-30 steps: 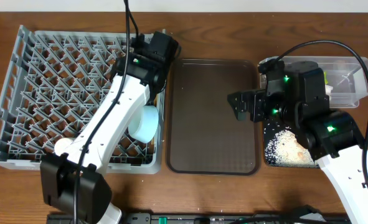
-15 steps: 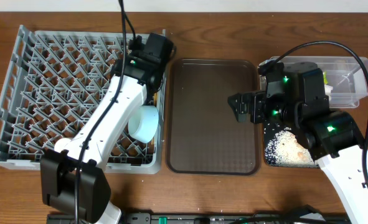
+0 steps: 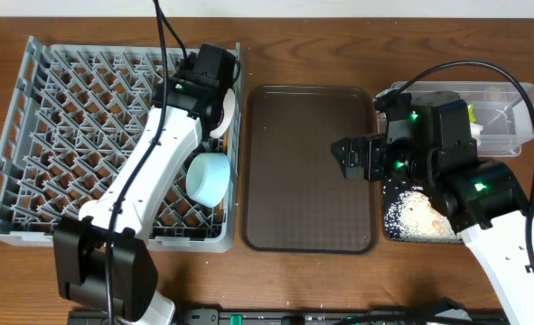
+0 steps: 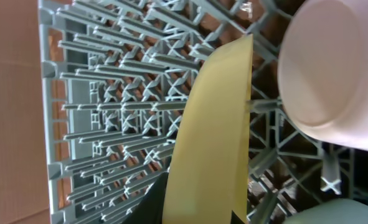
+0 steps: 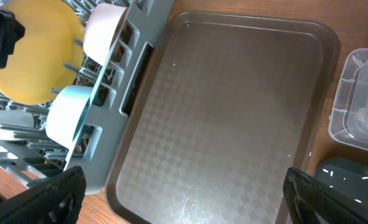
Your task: Sort waste into correct bins and load items into the dishwasher
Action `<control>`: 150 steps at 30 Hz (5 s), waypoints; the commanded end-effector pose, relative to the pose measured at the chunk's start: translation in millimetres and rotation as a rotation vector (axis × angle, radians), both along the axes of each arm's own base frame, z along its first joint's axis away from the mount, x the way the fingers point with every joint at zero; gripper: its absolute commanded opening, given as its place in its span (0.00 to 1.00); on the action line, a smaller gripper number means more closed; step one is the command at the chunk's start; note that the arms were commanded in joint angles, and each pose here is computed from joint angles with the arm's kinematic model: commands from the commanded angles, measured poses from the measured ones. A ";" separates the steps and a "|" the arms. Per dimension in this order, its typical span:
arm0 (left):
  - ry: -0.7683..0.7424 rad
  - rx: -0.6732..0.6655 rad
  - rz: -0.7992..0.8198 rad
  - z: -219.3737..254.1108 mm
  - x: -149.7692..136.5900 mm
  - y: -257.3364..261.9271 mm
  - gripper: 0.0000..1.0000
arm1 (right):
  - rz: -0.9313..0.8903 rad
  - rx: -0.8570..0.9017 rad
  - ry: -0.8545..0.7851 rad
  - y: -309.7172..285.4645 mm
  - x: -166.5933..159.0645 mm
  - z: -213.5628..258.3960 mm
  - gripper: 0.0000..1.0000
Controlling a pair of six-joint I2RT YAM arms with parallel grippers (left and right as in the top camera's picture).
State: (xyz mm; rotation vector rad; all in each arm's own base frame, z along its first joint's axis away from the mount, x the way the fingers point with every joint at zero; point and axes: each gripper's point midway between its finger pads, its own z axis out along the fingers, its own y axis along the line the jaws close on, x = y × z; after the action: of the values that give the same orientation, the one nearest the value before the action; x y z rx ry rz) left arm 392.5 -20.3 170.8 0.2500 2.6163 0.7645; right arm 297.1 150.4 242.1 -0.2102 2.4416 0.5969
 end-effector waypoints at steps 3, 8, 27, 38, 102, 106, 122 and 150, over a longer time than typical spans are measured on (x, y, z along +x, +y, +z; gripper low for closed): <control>0.078 0.020 -0.042 -21.6 -4.6 -0.8 0.13 | -0.021 0.006 -0.005 -3.6 1.0 3.8 0.99; 0.112 0.032 -0.040 -35.4 -7.1 0.4 0.15 | -0.021 0.006 -0.005 -3.5 1.0 3.8 0.99; 0.097 -0.033 -0.007 -36.1 -7.0 -10.7 0.71 | -0.021 0.005 -0.002 -3.7 0.3 3.1 0.99; -0.064 -0.165 -0.098 36.4 -28.9 -37.4 0.83 | -0.021 0.004 0.001 -3.9 -0.2 2.6 0.99; -0.294 -0.634 -0.212 148.3 -272.0 -4.3 0.95 | -0.180 -0.214 -0.649 -100.6 -79.5 -4.5 0.99; -0.294 -0.634 -0.213 148.4 -271.9 -4.3 0.95 | -0.234 -0.222 -0.710 -109.6 -81.0 -29.2 0.99; -0.294 -0.634 -0.213 148.4 -271.9 -4.3 0.95 | -0.272 -0.138 -0.854 -103.9 -55.1 -85.0 0.99; -0.294 -0.634 -0.213 148.4 -271.9 -4.3 0.95 | -0.271 -0.138 -0.853 -103.9 -55.3 -84.8 0.99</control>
State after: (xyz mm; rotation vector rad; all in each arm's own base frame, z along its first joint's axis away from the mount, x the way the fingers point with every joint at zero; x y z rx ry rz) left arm 121.8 -24.3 317.2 0.2139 2.3593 -0.0967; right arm 241.1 50.2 158.0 -0.1692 1.6392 0.1498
